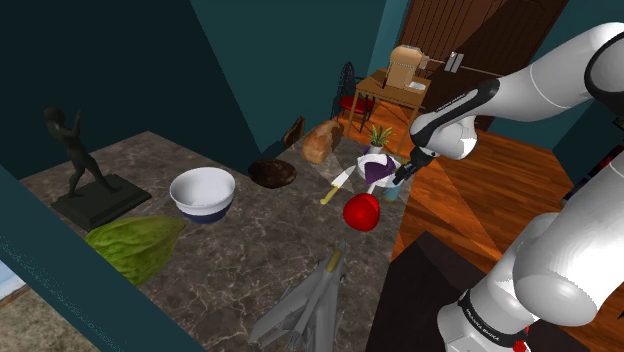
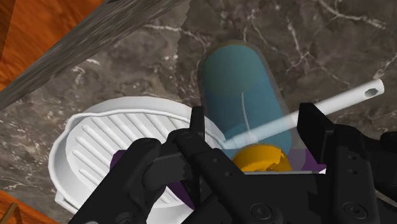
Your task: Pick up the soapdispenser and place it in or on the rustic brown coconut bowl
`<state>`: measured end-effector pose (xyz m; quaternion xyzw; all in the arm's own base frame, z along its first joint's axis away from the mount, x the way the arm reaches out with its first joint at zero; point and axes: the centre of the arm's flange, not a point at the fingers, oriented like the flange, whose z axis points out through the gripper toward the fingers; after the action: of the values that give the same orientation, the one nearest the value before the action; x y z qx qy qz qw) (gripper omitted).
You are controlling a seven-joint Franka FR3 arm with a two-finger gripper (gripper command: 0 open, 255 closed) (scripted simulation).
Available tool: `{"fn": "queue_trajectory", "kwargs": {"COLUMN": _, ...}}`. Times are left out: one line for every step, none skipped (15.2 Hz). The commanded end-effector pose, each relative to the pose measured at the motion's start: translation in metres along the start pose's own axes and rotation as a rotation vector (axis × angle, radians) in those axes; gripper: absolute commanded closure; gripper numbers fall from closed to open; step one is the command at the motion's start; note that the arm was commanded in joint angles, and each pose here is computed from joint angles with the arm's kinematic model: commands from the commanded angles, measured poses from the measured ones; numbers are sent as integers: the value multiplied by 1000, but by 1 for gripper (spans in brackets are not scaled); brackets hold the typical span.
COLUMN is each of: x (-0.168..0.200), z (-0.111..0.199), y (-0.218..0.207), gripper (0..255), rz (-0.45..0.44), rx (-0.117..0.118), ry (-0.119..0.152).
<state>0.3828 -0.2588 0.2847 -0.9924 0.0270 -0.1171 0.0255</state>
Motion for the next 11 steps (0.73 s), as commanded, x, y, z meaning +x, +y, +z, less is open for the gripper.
{"fn": "queue_trajectory", "kwargs": {"x": 0, "z": 0, "y": 0, "gripper": 255, "rz": 0, "rx": 0, "ry": -1}}
{"fn": "queue_trajectory", "kwargs": {"x": 0, "z": 0, "y": 0, "gripper": 255, "rz": 0, "rx": 0, "ry": -1}}
{"fn": "queue_trajectory", "kwargs": {"x": 0, "z": 0, "y": 0, "gripper": 255, "rz": 0, "rx": 0, "ry": -1}}
{"fn": "queue_trajectory", "kwargs": {"x": 1, "z": -5, "y": 0, "gripper": 255, "rz": 0, "rx": 0, "ry": -1}}
{"fn": "queue_trajectory", "kwargs": {"x": 2, "z": -10, "y": -1, "gripper": 255, "rz": 0, "rx": 0, "ry": -1}}
{"fn": "queue_trajectory", "kwargs": {"x": 3, "z": -15, "y": -1, "gripper": 255, "rz": 0, "rx": 0, "ry": -1}}
{"fn": "queue_trajectory", "kwargs": {"x": 5, "z": -20, "y": -1, "gripper": 255, "rz": 0, "rx": 0, "ry": -1}}
{"fn": "queue_trajectory", "kwargs": {"x": 6, "z": -25, "y": -2, "gripper": 255, "rz": 0, "rx": 0, "ry": -1}}
{"fn": "queue_trajectory", "kwargs": {"x": 7, "z": -30, "y": -2, "gripper": 255, "rz": 0, "rx": 0, "ry": -1}}
{"fn": "queue_trajectory", "kwargs": {"x": 8, "z": -36, "y": -2, "gripper": 255, "rz": 0, "rx": 0, "ry": -1}}
{"fn": "queue_trajectory", "kwargs": {"x": 9, "z": -41, "y": -3, "gripper": 255, "rz": 0, "rx": 0, "ry": -1}}
